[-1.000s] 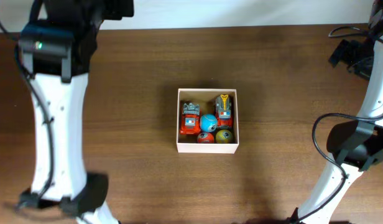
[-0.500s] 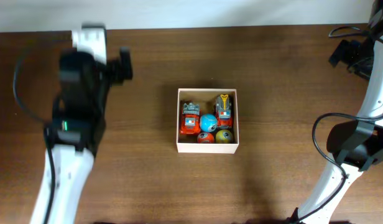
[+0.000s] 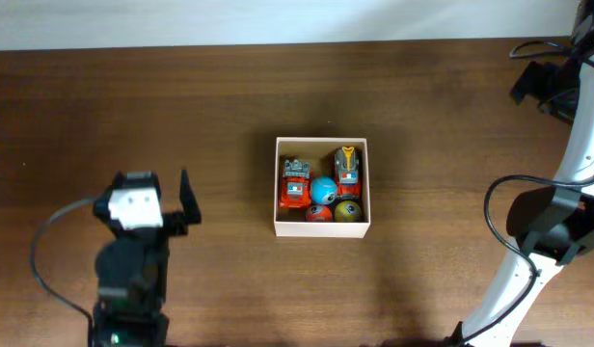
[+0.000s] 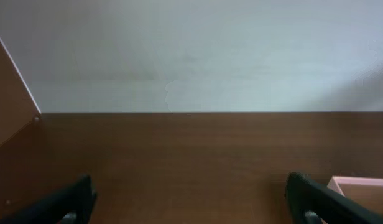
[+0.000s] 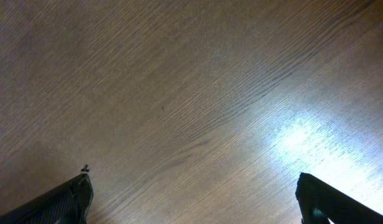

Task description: Pack container

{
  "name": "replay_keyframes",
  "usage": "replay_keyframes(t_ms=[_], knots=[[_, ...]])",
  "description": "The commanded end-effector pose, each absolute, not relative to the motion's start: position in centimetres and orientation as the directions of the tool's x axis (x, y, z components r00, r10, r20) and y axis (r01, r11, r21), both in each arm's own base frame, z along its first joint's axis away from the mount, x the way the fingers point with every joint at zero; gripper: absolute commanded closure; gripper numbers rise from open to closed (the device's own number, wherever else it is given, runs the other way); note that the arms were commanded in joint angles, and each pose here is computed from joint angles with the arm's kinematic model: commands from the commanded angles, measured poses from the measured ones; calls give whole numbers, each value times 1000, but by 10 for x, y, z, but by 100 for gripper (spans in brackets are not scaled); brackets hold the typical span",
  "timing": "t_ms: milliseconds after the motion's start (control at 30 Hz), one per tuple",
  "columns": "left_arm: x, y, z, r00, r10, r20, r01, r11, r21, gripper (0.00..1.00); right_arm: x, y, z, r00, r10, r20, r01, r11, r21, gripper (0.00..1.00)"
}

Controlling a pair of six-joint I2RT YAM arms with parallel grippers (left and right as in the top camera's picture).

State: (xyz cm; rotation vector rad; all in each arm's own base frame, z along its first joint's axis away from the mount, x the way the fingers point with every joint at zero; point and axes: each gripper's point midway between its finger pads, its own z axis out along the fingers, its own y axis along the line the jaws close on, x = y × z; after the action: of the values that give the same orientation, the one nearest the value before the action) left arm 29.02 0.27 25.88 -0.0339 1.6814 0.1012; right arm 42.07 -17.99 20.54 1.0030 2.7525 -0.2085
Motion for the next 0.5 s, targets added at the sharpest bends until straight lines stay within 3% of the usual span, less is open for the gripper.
replay_keyframes(t_ms=[0,233,467], knots=[[275,5,251,-67,84,-994,-80,993,89,1,419,-178,228,-735,612,-292,649,760,-43,1],[255,5,237,67,77,-995,-82,994,71,1,419,-178,228,-735,612,-292,649,760,-43,1],[248,3,212,98,74,-992,-66,995,68,1,419,-178,228,-735,612,-292,649,760,-43,1]])
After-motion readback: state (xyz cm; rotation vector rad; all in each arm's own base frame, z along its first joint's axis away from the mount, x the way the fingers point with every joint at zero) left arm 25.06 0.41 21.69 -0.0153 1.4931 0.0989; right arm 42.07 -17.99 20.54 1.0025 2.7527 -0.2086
